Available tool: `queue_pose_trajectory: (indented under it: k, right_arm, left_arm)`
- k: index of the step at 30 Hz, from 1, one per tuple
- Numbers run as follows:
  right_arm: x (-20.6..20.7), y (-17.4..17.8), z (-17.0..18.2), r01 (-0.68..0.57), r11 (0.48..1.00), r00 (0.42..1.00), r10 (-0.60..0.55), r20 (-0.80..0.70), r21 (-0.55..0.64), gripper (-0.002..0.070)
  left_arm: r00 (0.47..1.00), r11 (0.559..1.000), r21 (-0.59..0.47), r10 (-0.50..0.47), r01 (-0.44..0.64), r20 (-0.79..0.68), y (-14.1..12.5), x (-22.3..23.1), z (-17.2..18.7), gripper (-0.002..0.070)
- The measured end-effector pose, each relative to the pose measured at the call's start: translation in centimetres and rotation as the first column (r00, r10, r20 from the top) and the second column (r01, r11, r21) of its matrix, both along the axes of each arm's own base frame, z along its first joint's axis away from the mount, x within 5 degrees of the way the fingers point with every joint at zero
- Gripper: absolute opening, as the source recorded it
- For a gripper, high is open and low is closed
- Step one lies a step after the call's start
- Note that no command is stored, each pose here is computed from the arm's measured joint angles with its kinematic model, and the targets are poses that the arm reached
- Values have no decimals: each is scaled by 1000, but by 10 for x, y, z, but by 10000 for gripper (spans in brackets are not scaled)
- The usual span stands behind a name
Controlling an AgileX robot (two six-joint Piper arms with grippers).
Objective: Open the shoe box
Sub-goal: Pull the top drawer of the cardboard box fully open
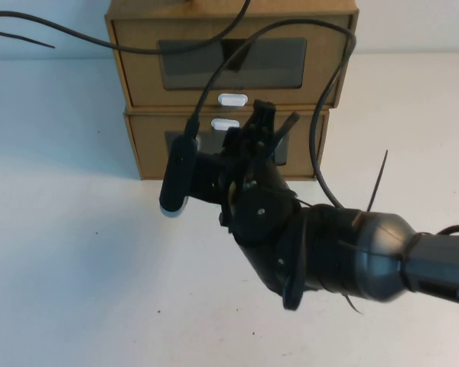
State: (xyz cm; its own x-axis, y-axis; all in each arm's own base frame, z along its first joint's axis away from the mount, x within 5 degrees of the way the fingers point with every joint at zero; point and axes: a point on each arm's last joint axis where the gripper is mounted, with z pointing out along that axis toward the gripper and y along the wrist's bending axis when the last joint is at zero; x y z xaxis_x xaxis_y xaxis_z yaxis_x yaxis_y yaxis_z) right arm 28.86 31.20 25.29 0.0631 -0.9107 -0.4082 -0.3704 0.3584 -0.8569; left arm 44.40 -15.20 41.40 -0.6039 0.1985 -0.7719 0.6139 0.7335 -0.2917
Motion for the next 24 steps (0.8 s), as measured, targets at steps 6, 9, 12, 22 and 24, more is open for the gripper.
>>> queue_pose_trajectory:
  k: [6, 9, 12, 22, 24]
  right_arm:
    - [23, 1, 1, 45, 999, 999, -45, 19, 16, 248]
    - [33, -2, 3, 64, 998, 998, -64, 28, 20, 249]
    - [42, -4, 5, 64, 998, 997, -65, 36, 17, 250]
    - [61, 2, -7, 30, 999, 999, -30, 26, -21, 250]
    - [65, 2, -8, 37, 999, 999, -36, 29, -21, 250]
  left_arm:
    - [1000, 1000, 4, -4, 4, 5, 0, 0, 0, -4]
    - [1000, 1000, 6, -6, 6, 5, 0, 1, -1, -4]
    - [1000, 1000, 6, -6, 6, 5, 0, 1, -1, -4]
    - [1000, 1000, -2, -8, 8, -1, -1, 3, -4, -4]
    - [1000, 1000, -4, -8, 8, -2, -2, 4, -5, -4]
